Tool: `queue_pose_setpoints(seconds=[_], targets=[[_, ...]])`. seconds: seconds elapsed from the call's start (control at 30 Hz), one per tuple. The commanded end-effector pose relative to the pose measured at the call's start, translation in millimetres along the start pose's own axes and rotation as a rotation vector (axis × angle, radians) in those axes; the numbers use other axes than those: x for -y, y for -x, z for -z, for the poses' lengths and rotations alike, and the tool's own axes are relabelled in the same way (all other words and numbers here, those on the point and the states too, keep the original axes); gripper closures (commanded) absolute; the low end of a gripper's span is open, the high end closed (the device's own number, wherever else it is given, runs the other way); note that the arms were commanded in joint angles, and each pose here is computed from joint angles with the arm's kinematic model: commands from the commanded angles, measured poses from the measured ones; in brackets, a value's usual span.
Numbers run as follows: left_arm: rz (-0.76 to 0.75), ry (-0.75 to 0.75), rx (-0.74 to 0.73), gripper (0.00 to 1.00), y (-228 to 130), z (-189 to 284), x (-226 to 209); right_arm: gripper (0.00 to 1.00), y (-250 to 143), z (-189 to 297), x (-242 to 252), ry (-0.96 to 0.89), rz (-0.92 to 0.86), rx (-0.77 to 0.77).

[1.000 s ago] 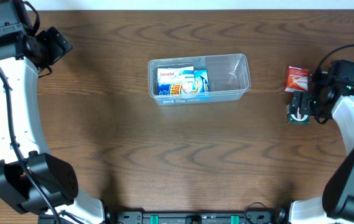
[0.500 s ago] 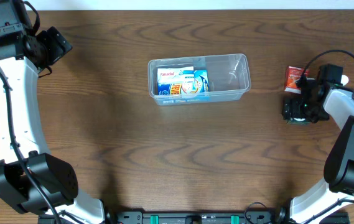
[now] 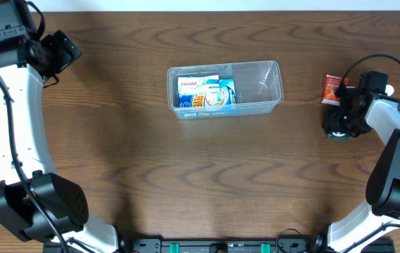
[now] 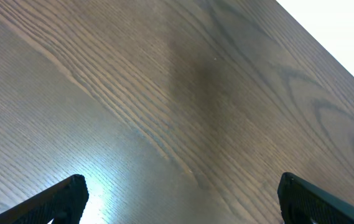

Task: Pack container
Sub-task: 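Lift the Zam-Buk tin and carry it over the container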

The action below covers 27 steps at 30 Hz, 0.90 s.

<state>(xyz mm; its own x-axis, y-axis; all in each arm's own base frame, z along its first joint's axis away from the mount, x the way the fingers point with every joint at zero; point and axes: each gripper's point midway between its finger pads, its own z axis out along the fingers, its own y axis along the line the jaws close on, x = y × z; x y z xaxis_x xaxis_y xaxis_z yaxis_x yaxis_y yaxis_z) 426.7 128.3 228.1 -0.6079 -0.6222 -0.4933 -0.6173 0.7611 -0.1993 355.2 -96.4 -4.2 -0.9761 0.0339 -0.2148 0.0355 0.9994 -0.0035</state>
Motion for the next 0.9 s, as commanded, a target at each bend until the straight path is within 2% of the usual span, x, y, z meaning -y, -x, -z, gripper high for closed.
queue_pose_setpoints(seconds=[0.0,0.2,0.47,0.7,0.87], targets=[[-0.004,0.014,0.001,0.02,0.6,-0.6,-3.3,0.35,-8.2,-9.2,-1.1,0.012,-0.033,-0.039],[-0.004,0.014,0.001,0.02,0.6,-0.6,-3.3,0.42,10.0,11.4,-11.4,0.000,0.002,0.018],[-0.004,0.014,0.001,0.02,0.6,-0.6,-3.3,0.43,45.0,80.8,-38.7,-0.029,0.012,0.168],[-0.004,0.014,0.001,0.02,0.6,-0.6,-3.3,0.45,102.9,169.4,-111.4,0.047,0.044,0.438],[-0.004,0.014,0.001,0.02,0.6,-0.6,-3.3,0.45,131.6,204.6,-180.0,0.152,0.091,0.591]])
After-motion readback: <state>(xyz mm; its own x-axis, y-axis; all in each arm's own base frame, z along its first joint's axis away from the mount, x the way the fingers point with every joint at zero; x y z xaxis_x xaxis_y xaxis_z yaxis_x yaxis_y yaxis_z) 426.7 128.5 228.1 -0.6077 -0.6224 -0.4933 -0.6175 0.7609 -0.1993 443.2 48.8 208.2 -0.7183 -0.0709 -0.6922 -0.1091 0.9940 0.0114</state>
